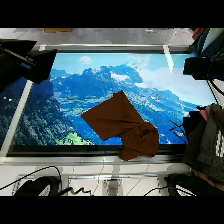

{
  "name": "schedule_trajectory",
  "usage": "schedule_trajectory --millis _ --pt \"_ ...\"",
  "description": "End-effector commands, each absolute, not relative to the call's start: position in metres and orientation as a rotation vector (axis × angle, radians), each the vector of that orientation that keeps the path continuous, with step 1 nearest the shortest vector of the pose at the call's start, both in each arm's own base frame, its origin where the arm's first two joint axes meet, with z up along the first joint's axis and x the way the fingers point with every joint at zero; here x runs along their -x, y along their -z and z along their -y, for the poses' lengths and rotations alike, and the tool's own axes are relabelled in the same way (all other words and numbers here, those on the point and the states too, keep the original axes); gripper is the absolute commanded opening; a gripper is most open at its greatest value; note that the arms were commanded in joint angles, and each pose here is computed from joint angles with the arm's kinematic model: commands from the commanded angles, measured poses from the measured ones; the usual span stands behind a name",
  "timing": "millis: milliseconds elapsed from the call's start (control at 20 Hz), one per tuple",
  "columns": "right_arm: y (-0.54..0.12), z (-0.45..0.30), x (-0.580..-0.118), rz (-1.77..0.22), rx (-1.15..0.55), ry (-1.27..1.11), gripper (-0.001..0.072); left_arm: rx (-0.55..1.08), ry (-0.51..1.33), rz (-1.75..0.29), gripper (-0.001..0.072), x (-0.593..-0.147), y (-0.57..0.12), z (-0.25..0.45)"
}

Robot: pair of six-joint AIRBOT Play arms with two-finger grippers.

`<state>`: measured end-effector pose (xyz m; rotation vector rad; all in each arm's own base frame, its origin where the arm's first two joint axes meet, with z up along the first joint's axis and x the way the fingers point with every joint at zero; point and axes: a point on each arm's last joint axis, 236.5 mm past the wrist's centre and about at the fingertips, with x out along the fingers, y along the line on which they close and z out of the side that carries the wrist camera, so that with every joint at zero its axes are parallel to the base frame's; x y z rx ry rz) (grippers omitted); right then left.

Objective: Fold the clothes and pants, and hang the long-sleeved shirts on hangers.

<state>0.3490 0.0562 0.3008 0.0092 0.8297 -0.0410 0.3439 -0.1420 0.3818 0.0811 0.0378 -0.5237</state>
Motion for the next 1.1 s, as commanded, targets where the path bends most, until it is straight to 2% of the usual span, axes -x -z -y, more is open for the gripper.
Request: schedule_trajectory --millis 0,700,950,1050 --pt "-0.301 -0.057 -0.349 -0.83 -0.009 0.04 0.001 -0.081 0.524 -0.038 0.0687 -0.344 -0.382 0.142" --pt "-0.301 -0.057 -0.349 -0.83 -0.009 0.04 0.001 -0.078 0.525 -0.038 0.0687 -0.344 -0.382 0.142" --pt "-0.309 -0.059 -0.357 -0.781 -0.012 0.028 0.001 0.065 0.61 -0.023 0.0687 -0.333 -0.395 0.16" --pt "-0.31 -0.06 -0.359 -0.771 -0.013 0.025 0.001 0.045 0.605 -0.033 0.0685 -0.334 -0.391 0.159"
